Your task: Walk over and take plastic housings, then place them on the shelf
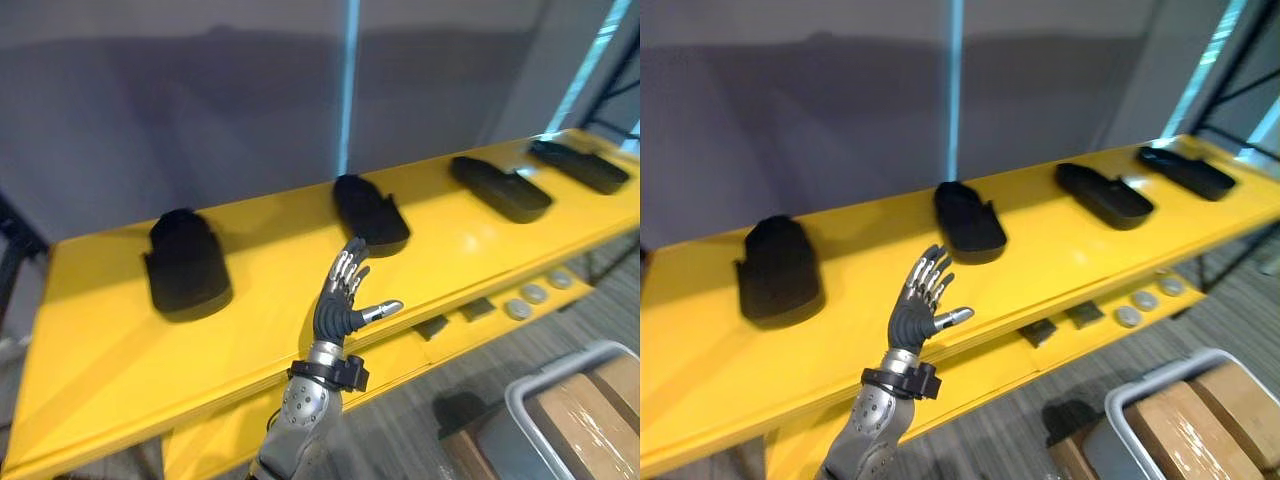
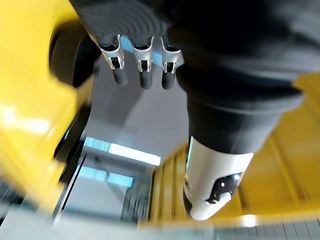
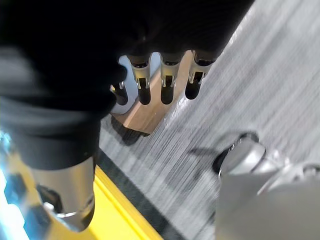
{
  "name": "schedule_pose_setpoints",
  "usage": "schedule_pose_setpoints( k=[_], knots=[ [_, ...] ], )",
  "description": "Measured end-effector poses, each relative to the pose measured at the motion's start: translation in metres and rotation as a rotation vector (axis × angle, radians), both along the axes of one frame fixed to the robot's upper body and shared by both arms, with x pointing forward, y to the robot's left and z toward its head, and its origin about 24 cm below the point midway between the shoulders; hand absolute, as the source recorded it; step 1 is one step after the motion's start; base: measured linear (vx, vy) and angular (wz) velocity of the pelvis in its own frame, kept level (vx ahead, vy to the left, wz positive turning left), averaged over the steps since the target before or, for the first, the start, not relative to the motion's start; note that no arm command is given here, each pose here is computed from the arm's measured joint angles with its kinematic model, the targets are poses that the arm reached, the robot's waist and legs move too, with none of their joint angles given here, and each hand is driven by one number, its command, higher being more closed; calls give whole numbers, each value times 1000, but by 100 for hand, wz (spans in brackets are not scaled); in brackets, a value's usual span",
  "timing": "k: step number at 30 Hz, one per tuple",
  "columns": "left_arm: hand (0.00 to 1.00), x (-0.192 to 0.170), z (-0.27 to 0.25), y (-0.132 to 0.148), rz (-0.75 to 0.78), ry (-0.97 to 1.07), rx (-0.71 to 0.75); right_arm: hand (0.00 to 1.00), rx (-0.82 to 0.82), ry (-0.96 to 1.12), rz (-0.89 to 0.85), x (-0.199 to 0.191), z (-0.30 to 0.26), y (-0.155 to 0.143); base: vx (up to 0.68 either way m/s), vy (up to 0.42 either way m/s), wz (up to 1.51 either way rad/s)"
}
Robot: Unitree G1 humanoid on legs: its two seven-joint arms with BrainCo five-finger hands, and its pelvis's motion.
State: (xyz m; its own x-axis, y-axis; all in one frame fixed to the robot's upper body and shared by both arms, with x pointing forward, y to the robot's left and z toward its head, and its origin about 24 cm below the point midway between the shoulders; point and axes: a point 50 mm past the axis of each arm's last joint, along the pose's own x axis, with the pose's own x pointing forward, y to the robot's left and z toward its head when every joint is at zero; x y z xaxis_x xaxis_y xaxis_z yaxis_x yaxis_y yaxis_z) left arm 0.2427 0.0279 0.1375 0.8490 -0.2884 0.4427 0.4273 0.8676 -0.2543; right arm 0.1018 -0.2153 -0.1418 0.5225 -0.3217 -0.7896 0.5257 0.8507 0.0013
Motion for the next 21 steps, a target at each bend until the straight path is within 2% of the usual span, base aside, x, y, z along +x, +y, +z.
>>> schedule_pose_setpoints(
  k=[5, 10, 16, 21],
  knots=[
    [0, 6, -7, 20, 101, 29, -5, 0, 27, -55, -38, 3, 4, 8, -231, 384, -199],
    [0, 8, -8, 29, 135, 34, -20, 0, -4, -21, -12, 0, 2, 10, -164, 166, -192],
    [0, 5, -29, 42, 193, 123, -6, 0, 20, 107, -22, -25, -14, 18, -37, -182, -102],
    [0, 11, -76, 75, 338, 331, 37, 0, -15, 204, -21, -38, -19, -4, 9, -137, -43]
  ],
)
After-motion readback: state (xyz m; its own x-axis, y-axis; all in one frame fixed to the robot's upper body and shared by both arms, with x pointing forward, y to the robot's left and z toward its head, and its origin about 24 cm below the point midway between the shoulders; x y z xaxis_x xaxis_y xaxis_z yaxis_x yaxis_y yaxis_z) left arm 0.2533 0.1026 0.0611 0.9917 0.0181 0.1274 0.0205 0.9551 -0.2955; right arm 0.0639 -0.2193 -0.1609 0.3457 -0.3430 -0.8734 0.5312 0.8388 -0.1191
